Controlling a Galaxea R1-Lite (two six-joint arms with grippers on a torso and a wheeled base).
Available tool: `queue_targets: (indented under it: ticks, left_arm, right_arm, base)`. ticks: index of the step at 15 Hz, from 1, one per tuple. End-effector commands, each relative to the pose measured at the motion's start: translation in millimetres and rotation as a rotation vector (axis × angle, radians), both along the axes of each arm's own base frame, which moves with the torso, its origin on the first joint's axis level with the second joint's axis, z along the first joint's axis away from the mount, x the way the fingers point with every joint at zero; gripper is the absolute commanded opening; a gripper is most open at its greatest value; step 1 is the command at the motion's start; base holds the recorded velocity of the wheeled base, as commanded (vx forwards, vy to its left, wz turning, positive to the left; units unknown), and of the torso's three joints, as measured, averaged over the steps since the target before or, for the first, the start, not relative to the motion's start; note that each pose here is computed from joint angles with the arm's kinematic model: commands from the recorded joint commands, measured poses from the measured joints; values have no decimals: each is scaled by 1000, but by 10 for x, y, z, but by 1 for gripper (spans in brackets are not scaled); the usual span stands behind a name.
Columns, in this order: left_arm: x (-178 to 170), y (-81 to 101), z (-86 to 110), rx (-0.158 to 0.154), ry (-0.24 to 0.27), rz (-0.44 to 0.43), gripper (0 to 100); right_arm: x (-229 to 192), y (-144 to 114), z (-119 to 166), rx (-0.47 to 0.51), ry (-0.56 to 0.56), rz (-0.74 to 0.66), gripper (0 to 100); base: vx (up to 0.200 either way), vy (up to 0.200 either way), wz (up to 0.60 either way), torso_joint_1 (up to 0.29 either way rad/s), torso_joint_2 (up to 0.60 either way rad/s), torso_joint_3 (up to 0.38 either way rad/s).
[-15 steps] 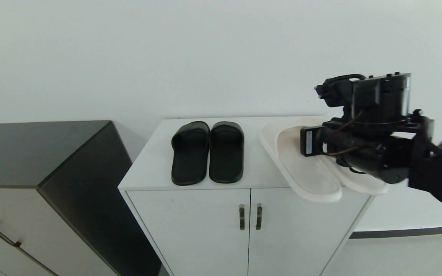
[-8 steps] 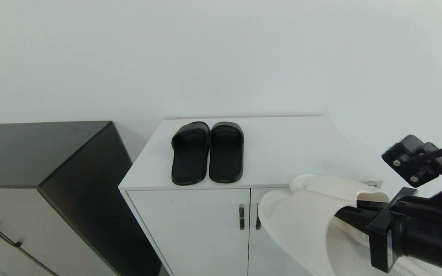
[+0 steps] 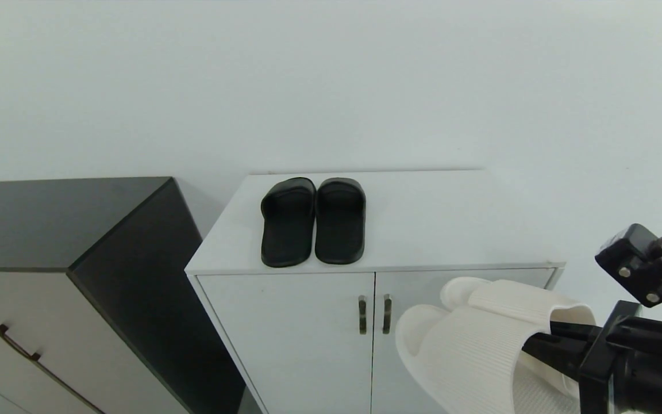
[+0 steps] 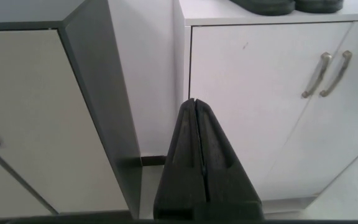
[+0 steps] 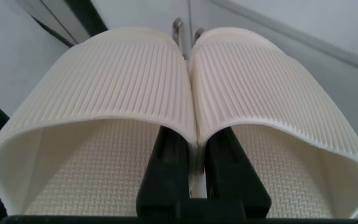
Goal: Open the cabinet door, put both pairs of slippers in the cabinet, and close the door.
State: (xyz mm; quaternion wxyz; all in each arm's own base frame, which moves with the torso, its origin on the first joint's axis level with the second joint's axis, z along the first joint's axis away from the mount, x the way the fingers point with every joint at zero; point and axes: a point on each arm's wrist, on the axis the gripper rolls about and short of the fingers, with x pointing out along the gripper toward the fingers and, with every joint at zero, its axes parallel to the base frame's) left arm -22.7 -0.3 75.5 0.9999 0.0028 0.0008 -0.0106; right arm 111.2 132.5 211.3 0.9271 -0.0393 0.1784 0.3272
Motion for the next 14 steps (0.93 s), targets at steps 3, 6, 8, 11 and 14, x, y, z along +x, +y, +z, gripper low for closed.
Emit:
queue_targets:
  ticks: [3, 6, 8, 11, 14]
  left_arm:
    - [0, 0, 0, -15, 0, 0, 0]
    - [0, 0, 0, -15, 0, -2, 0]
    - [0, 0, 0, -15, 0, 0, 0]
    - [0, 0, 0, -15, 0, 0, 0]
    - [0, 0, 0, -15, 0, 0, 0]
  right_arm:
    - [-33, -38, -11, 2, -3, 5, 0]
    - [-59, -58, -25, 10, 7, 40, 0]
    - [-74, -75, -8, 18, 0, 41, 0]
    - [-79, -82, -29, 11, 4, 44, 0]
    - [-88, -92, -53, 7, 9, 46, 0]
  base:
    - [0, 0, 0, 0, 0, 0]
    - [0, 0, 0, 0, 0, 0]
    - [0, 0, 0, 0, 0, 0]
    - [0, -133, 0, 3, 2, 0]
    - [0, -133, 0, 0, 2, 3]
